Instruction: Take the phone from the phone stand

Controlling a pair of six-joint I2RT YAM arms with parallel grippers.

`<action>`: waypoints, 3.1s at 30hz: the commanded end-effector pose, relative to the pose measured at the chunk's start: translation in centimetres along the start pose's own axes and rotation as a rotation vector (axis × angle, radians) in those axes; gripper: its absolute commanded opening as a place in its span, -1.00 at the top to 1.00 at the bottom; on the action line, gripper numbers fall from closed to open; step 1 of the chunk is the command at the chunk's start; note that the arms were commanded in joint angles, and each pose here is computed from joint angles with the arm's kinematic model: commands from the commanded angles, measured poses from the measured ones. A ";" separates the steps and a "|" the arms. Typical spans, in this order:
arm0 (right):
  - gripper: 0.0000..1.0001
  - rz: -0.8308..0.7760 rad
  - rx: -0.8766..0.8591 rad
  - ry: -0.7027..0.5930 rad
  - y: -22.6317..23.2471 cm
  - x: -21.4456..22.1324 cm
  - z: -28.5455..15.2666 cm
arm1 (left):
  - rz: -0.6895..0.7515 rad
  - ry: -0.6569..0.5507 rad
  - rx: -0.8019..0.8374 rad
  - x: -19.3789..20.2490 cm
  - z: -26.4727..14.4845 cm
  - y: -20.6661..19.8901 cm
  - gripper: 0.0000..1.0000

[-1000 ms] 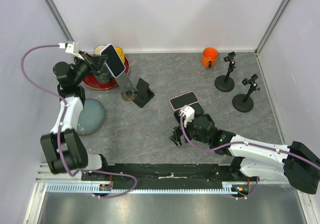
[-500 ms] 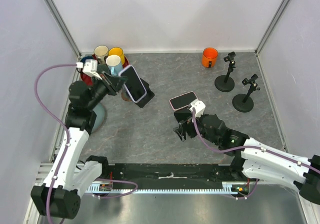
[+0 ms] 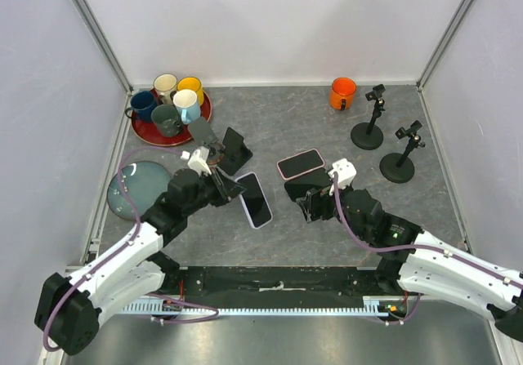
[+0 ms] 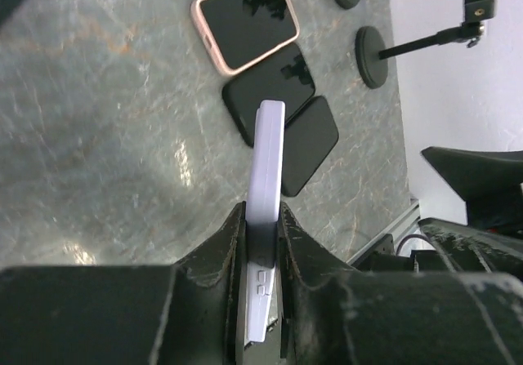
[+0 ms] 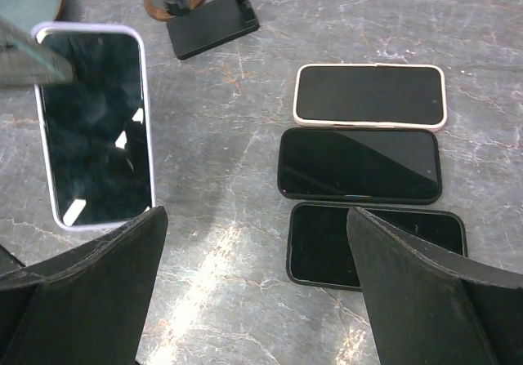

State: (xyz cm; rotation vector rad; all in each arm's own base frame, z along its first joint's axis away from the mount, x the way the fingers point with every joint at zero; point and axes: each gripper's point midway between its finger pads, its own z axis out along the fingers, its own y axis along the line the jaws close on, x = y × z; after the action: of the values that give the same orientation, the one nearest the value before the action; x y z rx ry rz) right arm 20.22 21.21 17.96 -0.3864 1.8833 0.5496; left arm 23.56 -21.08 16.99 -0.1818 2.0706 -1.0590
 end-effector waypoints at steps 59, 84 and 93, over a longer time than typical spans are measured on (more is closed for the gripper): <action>-0.96 -0.050 0.221 0.064 -2.2 -2.2 1.5 | -0.125 -0.137 -0.331 2.8 7.0 7.5 -0.95; -0.96 0.197 0.805 -0.429 -16.7 -18.2 -13.3 | 0.503 -1.136 -0.575 -22.5 -29.8 -3.8 -1.00; -0.96 0.160 0.865 -0.657 -16.8 -20.6 -22.3 | 0.537 -1.424 -0.417 -19.5 -38.1 -6.9 -0.99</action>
State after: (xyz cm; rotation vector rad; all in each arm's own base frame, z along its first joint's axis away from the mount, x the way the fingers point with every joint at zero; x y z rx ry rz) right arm 20.80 -2.46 38.82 0.4440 1.4188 -0.0024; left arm 10.90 5.77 45.73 -0.4165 0.9550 -0.0761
